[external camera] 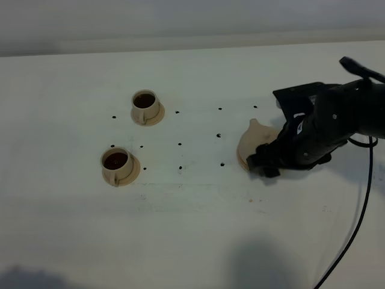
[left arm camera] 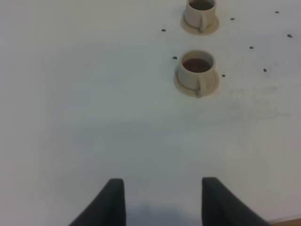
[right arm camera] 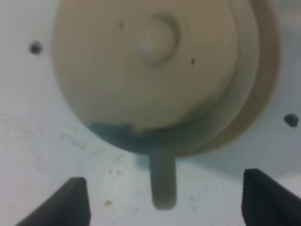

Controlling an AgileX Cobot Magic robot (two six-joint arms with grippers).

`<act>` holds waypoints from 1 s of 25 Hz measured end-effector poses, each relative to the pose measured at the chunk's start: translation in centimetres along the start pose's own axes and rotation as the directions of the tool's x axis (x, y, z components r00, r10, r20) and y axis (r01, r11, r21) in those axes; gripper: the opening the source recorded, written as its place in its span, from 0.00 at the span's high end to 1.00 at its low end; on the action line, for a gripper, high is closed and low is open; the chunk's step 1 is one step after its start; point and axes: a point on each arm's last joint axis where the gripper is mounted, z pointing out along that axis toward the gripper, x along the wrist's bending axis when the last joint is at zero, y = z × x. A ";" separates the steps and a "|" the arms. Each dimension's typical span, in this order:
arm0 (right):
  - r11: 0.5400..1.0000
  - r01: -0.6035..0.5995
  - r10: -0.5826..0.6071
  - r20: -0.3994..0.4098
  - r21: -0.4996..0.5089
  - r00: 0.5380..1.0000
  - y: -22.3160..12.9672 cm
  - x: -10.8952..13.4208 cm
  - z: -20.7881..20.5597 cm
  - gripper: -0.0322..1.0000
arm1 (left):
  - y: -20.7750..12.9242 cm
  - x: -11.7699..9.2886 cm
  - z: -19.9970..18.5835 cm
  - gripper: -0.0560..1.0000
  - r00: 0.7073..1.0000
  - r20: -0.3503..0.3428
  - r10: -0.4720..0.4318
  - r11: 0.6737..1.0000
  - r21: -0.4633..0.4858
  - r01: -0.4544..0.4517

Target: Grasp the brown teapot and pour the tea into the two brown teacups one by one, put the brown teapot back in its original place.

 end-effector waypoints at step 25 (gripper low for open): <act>0.937 -0.086 0.086 -0.013 -0.339 0.996 -1.6 -3.1 -13.2 0.72 | 0.0 0.0 0.0 0.61 1.000 0.000 -0.001 1.000 0.000 0.001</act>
